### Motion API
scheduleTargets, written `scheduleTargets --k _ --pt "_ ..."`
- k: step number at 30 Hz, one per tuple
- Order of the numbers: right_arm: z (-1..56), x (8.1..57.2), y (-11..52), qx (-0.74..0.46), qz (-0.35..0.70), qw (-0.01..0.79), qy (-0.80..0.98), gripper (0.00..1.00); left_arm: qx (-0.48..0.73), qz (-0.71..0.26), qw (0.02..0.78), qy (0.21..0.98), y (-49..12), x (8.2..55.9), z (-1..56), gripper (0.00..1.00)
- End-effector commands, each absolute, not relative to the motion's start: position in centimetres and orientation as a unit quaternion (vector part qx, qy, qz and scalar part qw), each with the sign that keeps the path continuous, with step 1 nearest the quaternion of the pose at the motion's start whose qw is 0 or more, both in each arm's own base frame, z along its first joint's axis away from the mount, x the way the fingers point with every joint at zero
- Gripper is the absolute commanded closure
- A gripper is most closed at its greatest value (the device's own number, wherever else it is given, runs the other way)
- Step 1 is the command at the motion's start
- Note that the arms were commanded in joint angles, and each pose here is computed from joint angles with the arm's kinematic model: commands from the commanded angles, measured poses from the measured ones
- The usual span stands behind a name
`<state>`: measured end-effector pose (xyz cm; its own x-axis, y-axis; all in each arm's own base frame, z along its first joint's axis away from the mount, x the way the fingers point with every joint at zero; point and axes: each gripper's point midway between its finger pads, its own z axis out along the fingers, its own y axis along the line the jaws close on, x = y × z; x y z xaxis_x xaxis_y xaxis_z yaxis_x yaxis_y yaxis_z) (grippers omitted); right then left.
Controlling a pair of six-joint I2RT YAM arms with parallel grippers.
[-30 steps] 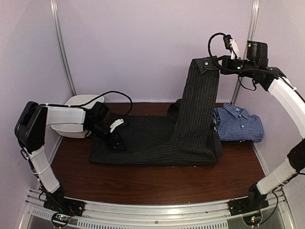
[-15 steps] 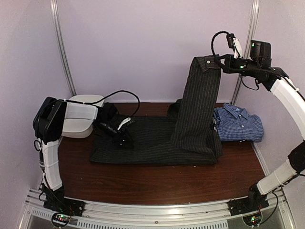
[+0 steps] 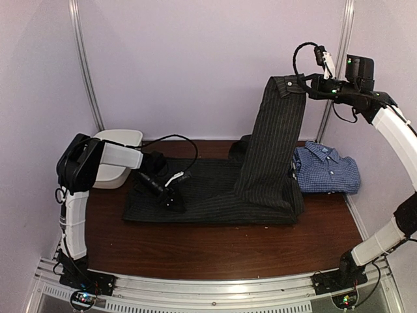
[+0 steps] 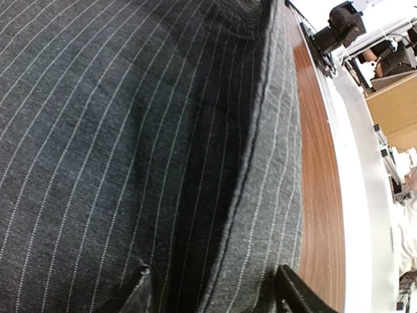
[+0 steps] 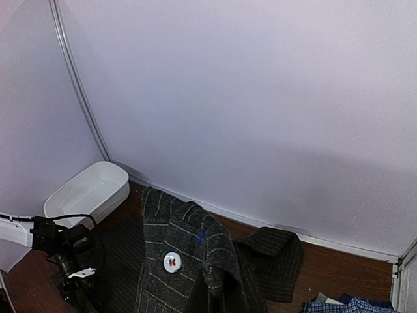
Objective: Fold and stack the long sleeve shirts
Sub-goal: Pick up the flattened shirt from the center of the board, then fold the flattened shirt at the center of the board.
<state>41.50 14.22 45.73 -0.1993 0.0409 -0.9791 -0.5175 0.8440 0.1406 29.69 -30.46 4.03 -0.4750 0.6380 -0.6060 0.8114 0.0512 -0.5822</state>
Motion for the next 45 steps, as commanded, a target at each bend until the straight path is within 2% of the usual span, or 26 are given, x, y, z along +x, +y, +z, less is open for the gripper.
scheduleTargets --k 1,5,18,25,29,45 --pt "48.8 40.3 13.3 -0.16 0.227 0.641 0.716 1.0 0.498 -0.486 0.076 0.714 -30.6 29.1 4.0 0.44" --pt "48.4 40.6 13.0 -0.157 0.225 0.639 0.719 1.0 0.5 -0.482 0.077 0.715 -30.4 29.0 4.4 0.54" --pt "47.9 41.0 12.2 -0.149 0.212 0.635 0.728 1.0 0.494 -0.467 0.112 0.725 -28.9 30.6 6.8 0.69" --pt "47.3 41.3 12.0 -0.146 0.209 0.631 0.733 1.0 0.493 -0.458 0.111 0.732 -28.5 30.3 7.0 0.87" --pt "47.0 41.5 12.0 -0.145 0.209 0.628 0.735 1.0 0.492 -0.449 0.117 0.737 -28.4 30.5 7.7 1.0" --pt "42.7 45.3 11.9 -0.122 0.203 0.595 0.768 1.0 0.471 -0.366 0.139 0.791 -27.4 33.2 7.4 1.0"
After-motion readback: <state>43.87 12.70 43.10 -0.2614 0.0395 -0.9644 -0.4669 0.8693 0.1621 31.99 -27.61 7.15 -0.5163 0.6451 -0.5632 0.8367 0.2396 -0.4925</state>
